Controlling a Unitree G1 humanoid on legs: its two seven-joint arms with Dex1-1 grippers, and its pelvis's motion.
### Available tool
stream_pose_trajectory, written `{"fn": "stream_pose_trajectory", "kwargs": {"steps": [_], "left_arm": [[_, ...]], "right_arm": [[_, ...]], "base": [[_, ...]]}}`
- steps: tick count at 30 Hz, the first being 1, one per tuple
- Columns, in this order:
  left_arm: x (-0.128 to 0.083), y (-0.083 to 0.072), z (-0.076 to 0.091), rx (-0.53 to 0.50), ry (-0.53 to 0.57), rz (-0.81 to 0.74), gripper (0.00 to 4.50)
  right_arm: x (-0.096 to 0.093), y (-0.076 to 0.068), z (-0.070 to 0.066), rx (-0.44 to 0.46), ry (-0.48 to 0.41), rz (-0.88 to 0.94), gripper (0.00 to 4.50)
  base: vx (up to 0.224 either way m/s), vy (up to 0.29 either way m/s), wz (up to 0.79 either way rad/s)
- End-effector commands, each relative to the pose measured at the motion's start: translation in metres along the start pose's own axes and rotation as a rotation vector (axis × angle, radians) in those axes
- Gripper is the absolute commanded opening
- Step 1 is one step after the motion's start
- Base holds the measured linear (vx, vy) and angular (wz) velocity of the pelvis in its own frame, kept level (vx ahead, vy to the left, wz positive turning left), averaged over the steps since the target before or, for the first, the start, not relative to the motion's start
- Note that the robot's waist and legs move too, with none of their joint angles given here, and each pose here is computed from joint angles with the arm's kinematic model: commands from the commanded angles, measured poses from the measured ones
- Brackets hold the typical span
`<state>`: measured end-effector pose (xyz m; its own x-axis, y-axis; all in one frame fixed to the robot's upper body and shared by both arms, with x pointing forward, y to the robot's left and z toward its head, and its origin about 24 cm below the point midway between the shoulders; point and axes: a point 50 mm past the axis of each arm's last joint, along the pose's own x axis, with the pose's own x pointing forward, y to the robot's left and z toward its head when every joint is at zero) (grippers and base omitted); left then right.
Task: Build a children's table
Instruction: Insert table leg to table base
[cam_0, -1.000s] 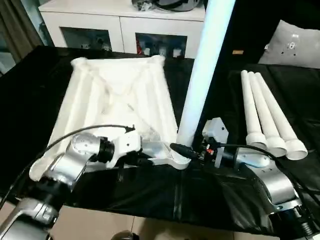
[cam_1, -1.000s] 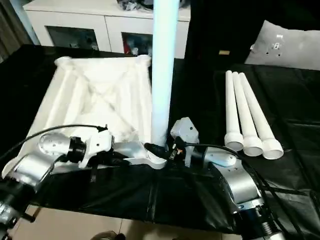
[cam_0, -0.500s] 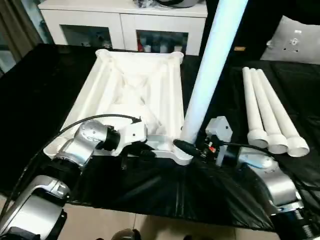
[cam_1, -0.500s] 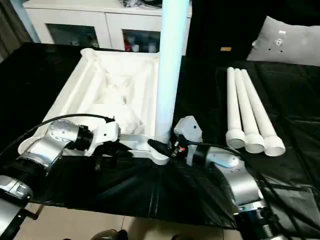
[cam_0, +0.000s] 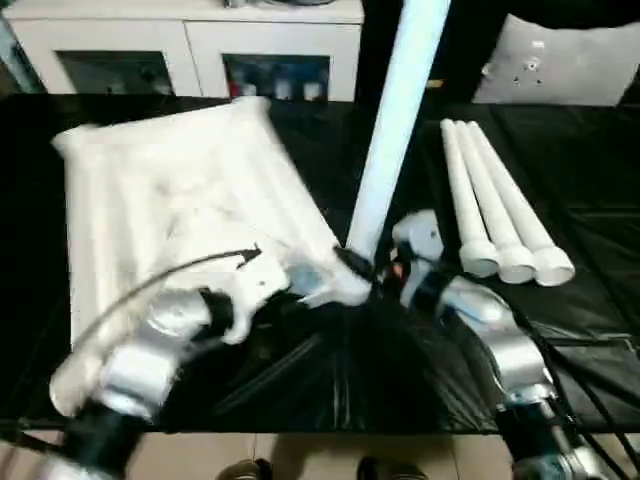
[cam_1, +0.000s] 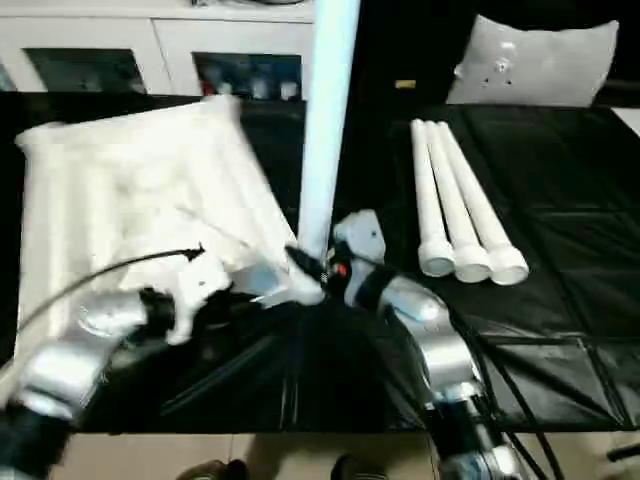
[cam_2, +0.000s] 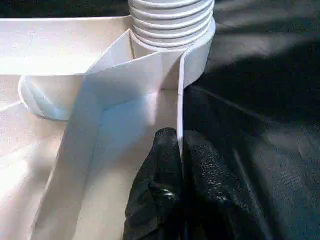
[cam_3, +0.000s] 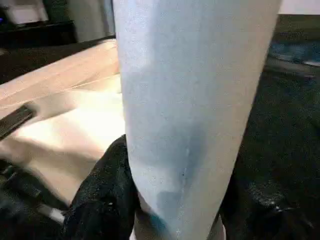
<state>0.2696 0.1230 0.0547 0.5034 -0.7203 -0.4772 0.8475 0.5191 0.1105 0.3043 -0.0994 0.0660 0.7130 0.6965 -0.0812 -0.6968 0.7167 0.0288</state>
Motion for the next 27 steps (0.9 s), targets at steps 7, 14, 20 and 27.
{"fn": "stream_pose_trajectory", "kwargs": {"steps": [7, 14, 20, 27], "left_arm": [[0.017, -0.017, 0.025, 0.086, -0.019, 0.013, 0.00], [0.010, -0.007, 0.021, 0.081, 0.038, 0.083, 0.00], [0.005, -0.001, 0.020, 0.076, 0.041, 0.097, 0.00], [0.001, 0.012, 0.017, 0.099, 0.057, 0.090, 0.00]], "right_arm": [[0.006, 0.008, -0.050, 0.146, 0.235, -0.053, 1.88], [0.008, 0.010, -0.054, 0.165, 0.241, -0.056, 2.44], [0.009, 0.008, -0.051, 0.136, 0.219, -0.049, 2.94], [-0.003, 0.003, -0.051, 0.130, 0.186, -0.029, 3.54]], "base": [[0.000, 0.000, 0.00], [0.000, 0.000, 0.00], [0.000, 0.000, 0.00], [0.000, 0.000, 0.00]]}}
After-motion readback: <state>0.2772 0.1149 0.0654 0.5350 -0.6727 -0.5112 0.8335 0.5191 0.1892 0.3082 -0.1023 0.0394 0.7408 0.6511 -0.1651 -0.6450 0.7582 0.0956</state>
